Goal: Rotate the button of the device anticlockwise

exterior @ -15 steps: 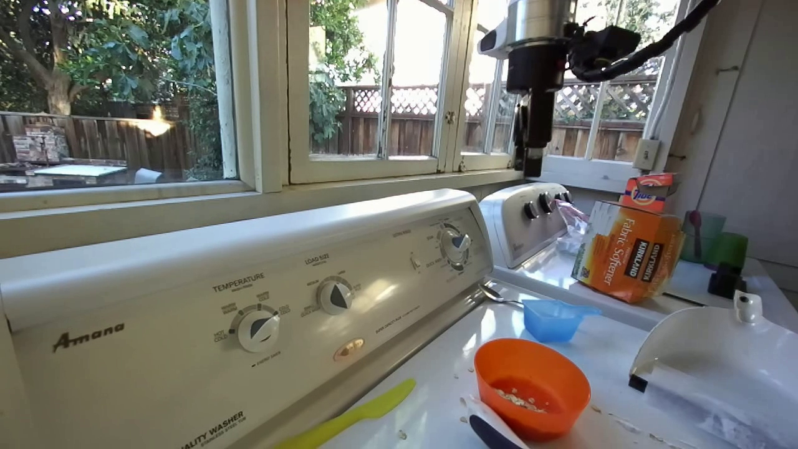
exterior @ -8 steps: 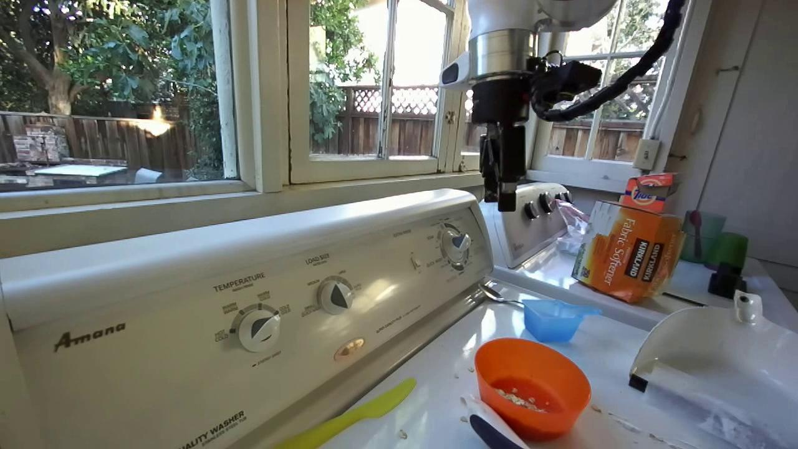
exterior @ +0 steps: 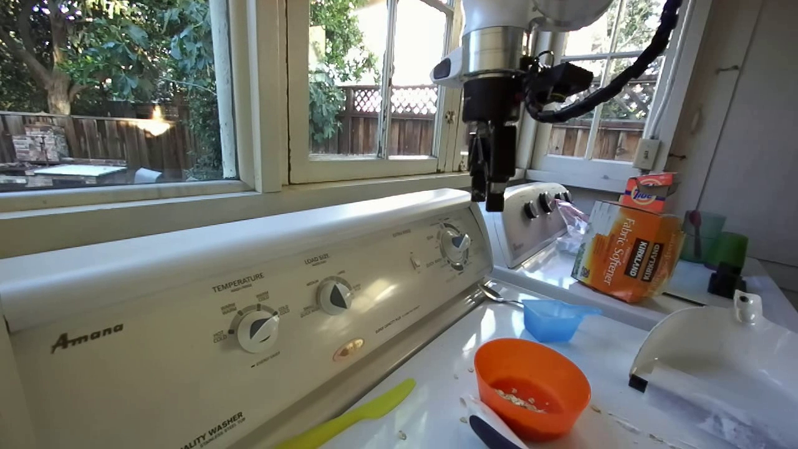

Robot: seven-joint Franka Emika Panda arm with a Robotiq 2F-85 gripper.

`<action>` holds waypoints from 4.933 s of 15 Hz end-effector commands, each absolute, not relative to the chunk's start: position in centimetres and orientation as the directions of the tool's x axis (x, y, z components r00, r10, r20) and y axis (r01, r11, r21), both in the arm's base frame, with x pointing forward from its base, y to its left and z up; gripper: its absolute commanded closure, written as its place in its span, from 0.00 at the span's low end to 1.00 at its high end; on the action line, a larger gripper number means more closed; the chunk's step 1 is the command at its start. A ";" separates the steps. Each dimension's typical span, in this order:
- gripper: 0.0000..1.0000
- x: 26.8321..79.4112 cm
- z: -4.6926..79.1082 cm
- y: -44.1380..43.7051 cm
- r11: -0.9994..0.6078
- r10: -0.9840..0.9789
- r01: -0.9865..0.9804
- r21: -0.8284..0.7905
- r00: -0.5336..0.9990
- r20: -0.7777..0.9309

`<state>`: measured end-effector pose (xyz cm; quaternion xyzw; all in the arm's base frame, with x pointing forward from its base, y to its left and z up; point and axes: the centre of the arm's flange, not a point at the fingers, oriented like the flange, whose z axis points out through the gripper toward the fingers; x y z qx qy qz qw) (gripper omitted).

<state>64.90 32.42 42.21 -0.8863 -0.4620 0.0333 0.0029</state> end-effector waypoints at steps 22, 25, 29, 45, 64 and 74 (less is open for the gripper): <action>0.00 61.6 35.2 47.6 -0.464 0.866 0.873 -0.152 0.483 0.129; 0.00 61.5 35.2 47.6 -0.464 0.866 0.873 -0.152 0.483 0.129; 0.00 61.6 35.6 49.1 -0.501 0.840 0.850 -0.161 0.523 0.145; 0.00 62.6 32.2 55.7 -0.457 0.848 0.871 -0.178 0.488 0.206; 0.00 60.7 31.5 55.6 -0.449 0.818 0.862 -0.235 0.503 0.279; 0.00 62.4 31.5 55.2 -0.524 0.744 0.797 -0.300 0.600 0.295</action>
